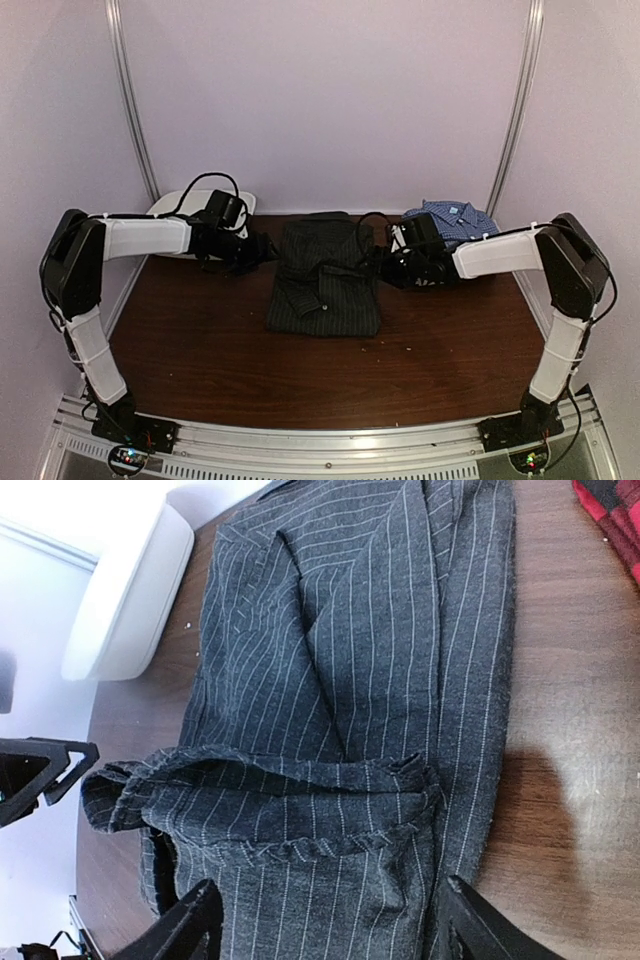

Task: Fold and stack the long sleeve shirts
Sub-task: Fold the rectangle-folded shirt at the center of the board, then smooth out the 2/3-rectangle-folded shirt at the center of the board.

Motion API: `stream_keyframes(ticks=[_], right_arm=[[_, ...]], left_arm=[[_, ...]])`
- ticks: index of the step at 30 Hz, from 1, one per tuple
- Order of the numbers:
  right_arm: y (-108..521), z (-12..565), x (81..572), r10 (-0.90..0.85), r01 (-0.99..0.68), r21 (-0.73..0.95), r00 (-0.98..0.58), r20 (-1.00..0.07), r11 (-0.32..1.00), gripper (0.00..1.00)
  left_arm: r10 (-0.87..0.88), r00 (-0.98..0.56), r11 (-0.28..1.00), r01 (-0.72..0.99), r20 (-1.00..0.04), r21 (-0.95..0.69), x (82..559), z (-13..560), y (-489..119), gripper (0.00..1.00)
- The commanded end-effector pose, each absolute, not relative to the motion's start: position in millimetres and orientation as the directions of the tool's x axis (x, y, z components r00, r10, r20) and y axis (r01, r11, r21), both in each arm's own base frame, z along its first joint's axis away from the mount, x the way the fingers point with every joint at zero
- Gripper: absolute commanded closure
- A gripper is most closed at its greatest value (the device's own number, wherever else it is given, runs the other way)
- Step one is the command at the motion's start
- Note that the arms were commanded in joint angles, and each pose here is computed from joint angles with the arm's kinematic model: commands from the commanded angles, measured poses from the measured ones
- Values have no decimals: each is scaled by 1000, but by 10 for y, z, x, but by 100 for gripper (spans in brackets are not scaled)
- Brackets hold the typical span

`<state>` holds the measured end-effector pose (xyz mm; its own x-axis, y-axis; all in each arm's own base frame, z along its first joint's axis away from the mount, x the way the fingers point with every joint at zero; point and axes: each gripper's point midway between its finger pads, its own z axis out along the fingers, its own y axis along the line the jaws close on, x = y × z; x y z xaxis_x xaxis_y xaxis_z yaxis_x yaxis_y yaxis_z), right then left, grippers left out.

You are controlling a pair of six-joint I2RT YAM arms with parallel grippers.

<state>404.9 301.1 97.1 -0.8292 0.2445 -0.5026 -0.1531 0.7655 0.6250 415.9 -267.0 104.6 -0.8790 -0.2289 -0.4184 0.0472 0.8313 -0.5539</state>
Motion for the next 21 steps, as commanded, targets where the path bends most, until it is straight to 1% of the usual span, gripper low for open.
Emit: stream_keyframes(ticks=[1,4,5,6,9,11,12,13,15,20,21], right_arm=[[3080,1296,3988,190,-224,550,-780,-596,804,30],[3305,1327,3824,136,-284,542,-782,-608,791,39],[3381,1311,3769,118,-299,540,-786,-607,787,43],[3458,1274,3701,89,-314,529,-793,-603,789,50],[3676,1170,3579,24,-350,498,-800,-599,794,63],[3779,1026,3570,-6,-352,486,-814,-580,800,74],[3808,968,3594,-14,-350,482,-821,-571,803,77],[3835,928,3630,-21,-349,475,-823,-568,808,79],[3884,833,3731,-38,-348,448,-822,-568,824,80],[3950,549,4094,-72,-326,378,-831,-552,867,82],[3964,561,4196,-69,-321,366,-825,-560,873,81]], left_arm=[[-223,-854,822,94,-469,-562,4081,1299,-2616,28],[-224,-862,802,102,-454,-589,3966,1290,-2632,34],[-225,-865,799,100,-448,-593,3931,1281,-2640,35],[-220,-867,798,103,-447,-594,3897,1274,-2648,38],[-212,-874,792,108,-437,-600,3810,1241,-2676,48],[-208,-880,786,110,-427,-609,3762,1208,-2697,54],[-206,-883,786,108,-421,-609,3740,1177,-2698,57],[-203,-887,785,106,-415,-610,3722,1155,-2700,59],[-198,-893,782,105,-404,-615,3686,1121,-2719,63],[-181,-906,772,111,-383,-626,3611,1076,-2779,67],[-176,-908,771,112,-380,-627,3596,1067,-2792,67]])
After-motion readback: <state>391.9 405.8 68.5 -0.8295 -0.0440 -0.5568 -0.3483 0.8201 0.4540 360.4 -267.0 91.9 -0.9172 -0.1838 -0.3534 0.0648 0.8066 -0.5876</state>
